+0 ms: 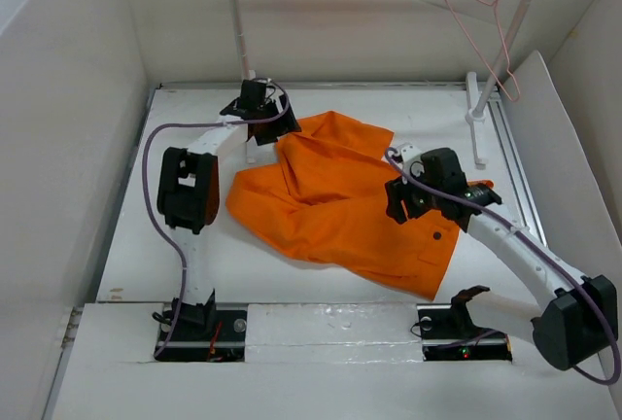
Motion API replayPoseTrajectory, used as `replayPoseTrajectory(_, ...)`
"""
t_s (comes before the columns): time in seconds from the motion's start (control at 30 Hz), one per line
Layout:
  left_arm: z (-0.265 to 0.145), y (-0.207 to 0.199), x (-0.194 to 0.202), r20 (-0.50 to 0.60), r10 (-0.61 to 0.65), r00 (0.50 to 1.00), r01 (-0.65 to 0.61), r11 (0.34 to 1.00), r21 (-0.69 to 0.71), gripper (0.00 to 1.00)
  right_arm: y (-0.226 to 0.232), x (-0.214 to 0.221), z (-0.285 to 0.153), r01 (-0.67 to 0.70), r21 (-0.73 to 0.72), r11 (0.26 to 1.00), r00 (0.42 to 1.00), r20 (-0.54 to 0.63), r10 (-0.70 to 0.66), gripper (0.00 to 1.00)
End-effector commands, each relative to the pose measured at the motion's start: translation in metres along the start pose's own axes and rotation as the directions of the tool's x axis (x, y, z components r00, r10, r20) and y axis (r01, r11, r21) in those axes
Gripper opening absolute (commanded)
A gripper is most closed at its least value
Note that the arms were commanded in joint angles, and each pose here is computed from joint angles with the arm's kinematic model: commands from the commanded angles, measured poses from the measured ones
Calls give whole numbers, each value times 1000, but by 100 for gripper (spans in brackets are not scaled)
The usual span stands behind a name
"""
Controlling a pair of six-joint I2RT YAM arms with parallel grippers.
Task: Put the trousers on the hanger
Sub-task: Flatten out the trousers at the center of the board.
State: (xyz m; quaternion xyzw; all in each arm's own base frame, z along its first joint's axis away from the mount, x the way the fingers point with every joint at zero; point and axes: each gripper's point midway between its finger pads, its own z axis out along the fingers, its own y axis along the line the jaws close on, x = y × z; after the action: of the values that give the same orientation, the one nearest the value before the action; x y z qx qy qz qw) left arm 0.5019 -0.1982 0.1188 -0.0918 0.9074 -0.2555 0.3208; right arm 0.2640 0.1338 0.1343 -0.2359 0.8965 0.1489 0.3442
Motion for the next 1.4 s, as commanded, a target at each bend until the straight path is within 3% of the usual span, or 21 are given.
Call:
replayPoseTrajectory(0.0,26,-9,-17,52,-30,998,30,999,-11,75,29,-7,-1,2,-35,999,999,37,-1,66)
replayPoseTrajectory(0.33,84,-9,-19,32,-109,993,108,993,40,67,51,32,13,-69,-50,996,997,-47,66,68)
replayPoseTrajectory(0.43,96,-8,-26,39,-122,992,121,992,31,33,46,49,19,-97,-17,995,993,-68,96,69)
replayPoseTrajectory(0.47,94,-13,-35,55,-119,991,117,992,36,4,37,54,21,-113,15,994,991,-77,114,68)
replayPoseTrajectory(0.5,87,-13,-36,46,-122,991,121,993,13,0,32,59,23,-122,31,992,988,-88,124,68)
replayPoseTrajectory(0.57,67,-12,-42,75,-100,992,102,995,-20,0,16,71,25,-145,74,987,981,-117,153,67)
replayPoseTrajectory(0.63,11,-30,-69,175,-61,983,66,998,-23,0,5,78,30,-154,98,983,975,-144,167,67)
replayPoseTrajectory(0.67,-3,-19,-57,171,-57,984,69,995,-65,0,0,80,30,-167,100,981,972,-150,181,66)
replayPoseTrajectory(0.7,-51,-36,-72,237,-42,971,55,997,-47,0,-10,79,30,-178,118,977,971,-140,194,66)
replayPoseTrajectory(0.73,-70,-34,-71,267,-27,963,52,995,-86,0,-15,75,31,-178,120,977,973,-124,192,66)
replayPoseTrajectory(0.9,-181,-37,-28,332,41,942,37,973,-227,0,-36,66,32,-178,121,977,978,-88,189,66)
replayPoseTrajectory(1.07,-245,-70,6,328,87,941,12,958,-286,0,-45,72,47,-198,87,976,972,-110,207,67)
replayPoseTrajectory(1.17,-275,-98,-12,386,88,918,20,963,-267,0,-53,74,53,-219,81,972,968,-107,227,67)
replayPoseTrajectory(1.2,-269,-97,-8,351,113,929,1,951,-309,0,-53,72,53,-220,71,973,969,-103,226,68)
replayPoseTrajectory(1.27,-269,-104,-22,383,146,912,-11,943,-331,0,-64,61,50,-225,84,971,970,-77,231,69)
replayPoseTrajectory(1.33,-233,-98,-23,334,197,922,-52,916,-397,13,-72,49,43,-230,92,969,971,-48,235,69)
replayPoseTrajectory(1.37,-208,-93,-22,315,206,926,-63,910,-411,27,-79,33,38,-225,105,969,974,-11,227,71)
